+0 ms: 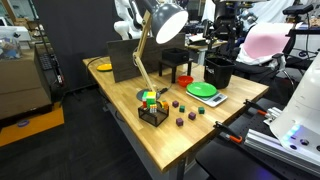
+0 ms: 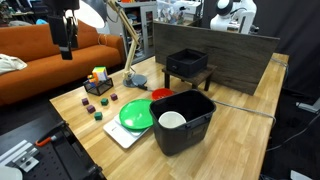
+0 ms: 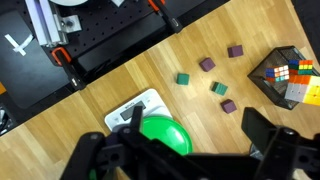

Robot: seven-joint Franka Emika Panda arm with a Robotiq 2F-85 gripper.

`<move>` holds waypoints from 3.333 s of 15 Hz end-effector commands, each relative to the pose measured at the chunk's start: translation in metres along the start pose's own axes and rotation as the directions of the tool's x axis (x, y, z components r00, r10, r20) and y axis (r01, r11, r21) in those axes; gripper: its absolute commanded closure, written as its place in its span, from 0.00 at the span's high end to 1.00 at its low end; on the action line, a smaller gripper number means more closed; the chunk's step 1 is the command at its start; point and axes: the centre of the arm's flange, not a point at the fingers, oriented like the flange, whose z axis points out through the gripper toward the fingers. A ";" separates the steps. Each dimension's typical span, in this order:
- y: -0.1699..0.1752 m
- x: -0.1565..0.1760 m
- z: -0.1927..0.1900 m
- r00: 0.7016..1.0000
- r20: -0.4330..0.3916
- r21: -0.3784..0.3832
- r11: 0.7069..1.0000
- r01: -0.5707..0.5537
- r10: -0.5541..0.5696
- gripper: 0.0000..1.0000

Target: Turn the bin clockwise

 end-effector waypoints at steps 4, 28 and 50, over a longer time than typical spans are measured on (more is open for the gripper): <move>0.030 0.040 0.005 0.990 -0.044 -0.024 0.991 -0.135 0.134 1.00; 0.072 0.141 0.022 0.906 -0.105 -0.040 0.909 -0.415 0.409 1.00; 0.130 0.232 0.057 0.841 -0.080 -0.096 0.836 -0.541 0.535 1.00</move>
